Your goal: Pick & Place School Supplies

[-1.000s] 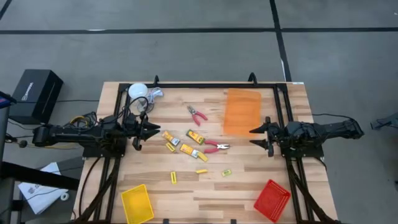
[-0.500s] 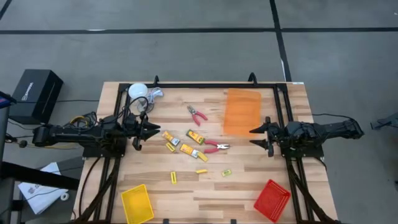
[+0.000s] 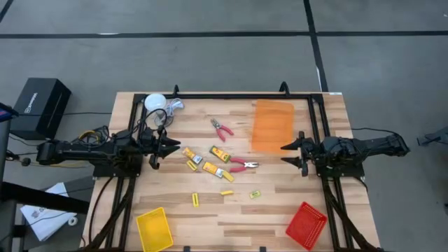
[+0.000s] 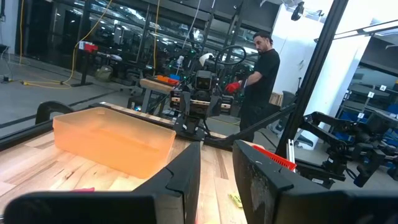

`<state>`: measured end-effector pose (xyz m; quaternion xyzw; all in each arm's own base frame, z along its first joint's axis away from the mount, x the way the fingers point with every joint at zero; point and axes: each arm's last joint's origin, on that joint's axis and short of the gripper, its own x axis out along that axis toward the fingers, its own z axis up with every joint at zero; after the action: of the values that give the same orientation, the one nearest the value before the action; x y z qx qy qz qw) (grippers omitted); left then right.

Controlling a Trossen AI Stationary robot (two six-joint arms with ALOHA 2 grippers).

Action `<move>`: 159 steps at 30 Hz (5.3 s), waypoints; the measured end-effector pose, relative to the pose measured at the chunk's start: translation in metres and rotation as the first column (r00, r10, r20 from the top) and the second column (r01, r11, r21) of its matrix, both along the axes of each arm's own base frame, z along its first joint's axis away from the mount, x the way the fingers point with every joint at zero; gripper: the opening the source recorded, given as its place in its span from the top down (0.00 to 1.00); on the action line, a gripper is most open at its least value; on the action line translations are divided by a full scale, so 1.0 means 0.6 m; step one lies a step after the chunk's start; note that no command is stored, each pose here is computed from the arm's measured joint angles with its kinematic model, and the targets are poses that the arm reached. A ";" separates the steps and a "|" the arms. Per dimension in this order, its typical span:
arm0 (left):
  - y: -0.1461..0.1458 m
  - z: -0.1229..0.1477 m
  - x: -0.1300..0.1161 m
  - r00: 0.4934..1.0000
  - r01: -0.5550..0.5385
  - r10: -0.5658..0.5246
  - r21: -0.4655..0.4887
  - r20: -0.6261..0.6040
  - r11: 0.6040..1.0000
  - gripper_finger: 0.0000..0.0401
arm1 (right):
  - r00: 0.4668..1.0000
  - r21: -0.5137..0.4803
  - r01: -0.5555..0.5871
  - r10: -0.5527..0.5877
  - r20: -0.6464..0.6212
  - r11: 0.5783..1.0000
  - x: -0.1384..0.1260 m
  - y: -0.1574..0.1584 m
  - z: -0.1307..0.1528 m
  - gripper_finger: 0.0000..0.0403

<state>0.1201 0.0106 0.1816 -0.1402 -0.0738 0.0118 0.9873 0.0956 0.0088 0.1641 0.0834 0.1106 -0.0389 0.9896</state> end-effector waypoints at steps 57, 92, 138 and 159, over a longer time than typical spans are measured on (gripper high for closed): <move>-0.003 0.090 -0.045 0.787 0.265 -0.062 -0.246 0.614 0.932 0.78 | 1.000 0.000 0.000 0.000 0.004 1.000 0.000 0.000 0.000 0.44; 0.006 0.087 -0.040 0.787 0.137 0.125 -0.368 0.605 0.920 0.78 | 0.663 0.369 -0.108 -0.210 0.719 0.923 -0.025 -0.009 0.128 0.44; 0.018 -0.024 0.151 0.469 0.299 -0.022 0.135 -0.883 0.945 0.30 | 0.627 0.486 0.133 -0.454 0.634 0.864 0.000 -0.023 0.219 0.44; 0.072 -0.031 0.123 0.298 0.446 0.192 0.314 -0.935 0.838 0.40 | 0.622 0.488 0.130 -0.454 0.638 0.863 0.000 -0.023 0.220 0.44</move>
<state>0.1937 0.0535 0.1629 0.1629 0.5317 -0.0115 0.8311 0.0955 -0.0048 0.2959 0.3070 -0.3063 -0.1430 0.8896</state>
